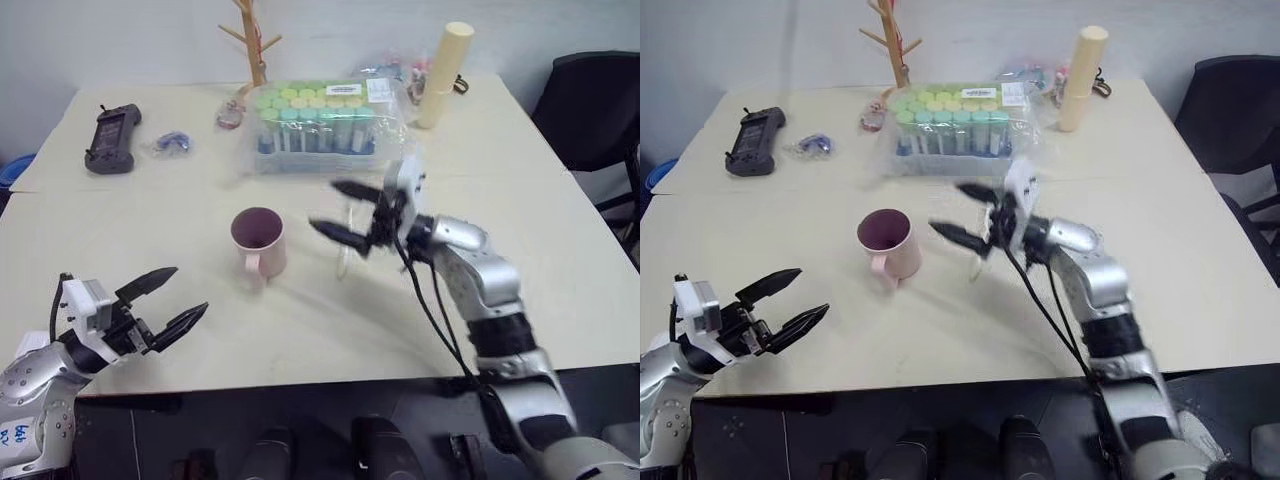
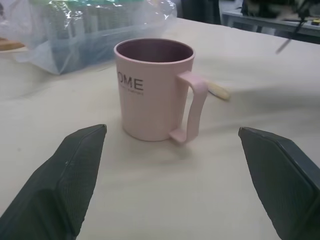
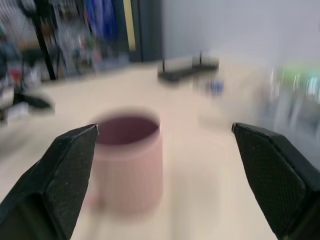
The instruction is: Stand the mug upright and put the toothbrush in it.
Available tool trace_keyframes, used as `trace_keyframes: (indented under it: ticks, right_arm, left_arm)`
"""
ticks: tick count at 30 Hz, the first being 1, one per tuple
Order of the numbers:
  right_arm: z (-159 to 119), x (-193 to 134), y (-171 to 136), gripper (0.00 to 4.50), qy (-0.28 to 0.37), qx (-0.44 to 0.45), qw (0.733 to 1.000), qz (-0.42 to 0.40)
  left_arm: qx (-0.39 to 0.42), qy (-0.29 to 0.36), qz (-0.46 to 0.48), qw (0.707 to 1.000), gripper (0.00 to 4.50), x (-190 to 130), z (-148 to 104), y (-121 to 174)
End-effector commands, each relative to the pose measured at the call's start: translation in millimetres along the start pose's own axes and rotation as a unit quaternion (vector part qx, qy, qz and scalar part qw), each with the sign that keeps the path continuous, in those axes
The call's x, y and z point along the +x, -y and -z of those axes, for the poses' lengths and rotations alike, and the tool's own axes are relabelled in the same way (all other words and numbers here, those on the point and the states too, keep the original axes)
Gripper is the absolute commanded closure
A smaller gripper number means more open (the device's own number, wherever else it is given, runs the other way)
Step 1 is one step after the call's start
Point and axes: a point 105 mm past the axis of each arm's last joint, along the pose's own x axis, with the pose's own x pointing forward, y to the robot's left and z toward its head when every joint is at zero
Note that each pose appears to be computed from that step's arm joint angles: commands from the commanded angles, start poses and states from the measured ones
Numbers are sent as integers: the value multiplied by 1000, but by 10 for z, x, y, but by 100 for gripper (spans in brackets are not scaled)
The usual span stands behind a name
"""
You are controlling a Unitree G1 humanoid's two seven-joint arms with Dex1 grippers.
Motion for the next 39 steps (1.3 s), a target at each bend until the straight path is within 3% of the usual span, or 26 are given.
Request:
trace_keyframes:
  ticks: [1,3,15,19,26,29,32,39]
  right_arm:
    - [95,-98,-6,3,-90,19,995,32]
    - [242,-171,56,3,-149,34,986,72]
    - [406,13,588,3,-192,52,947,252]
    - [143,92,602,3,-138,43,959,245]
    - [457,-96,604,3,-228,99,930,272]
    - [515,-89,593,3,-233,104,926,279]
    - [642,-70,501,62,-249,136,921,267]
    - [718,-62,465,302,-256,168,917,257]
  left_arm:
    - [17,-3,9,1000,0,-7,-37,4]
    - [18,-4,13,1000,0,-2,-38,10]
    - [25,-8,26,999,0,29,-44,53]
    - [29,-6,23,999,0,17,-68,63]
    - [0,-11,62,998,0,44,-44,195]
    - [-1,-19,101,995,0,82,-83,302]
    - [8,-9,126,992,0,167,-173,379]
    - [15,-8,130,991,0,196,-166,365]
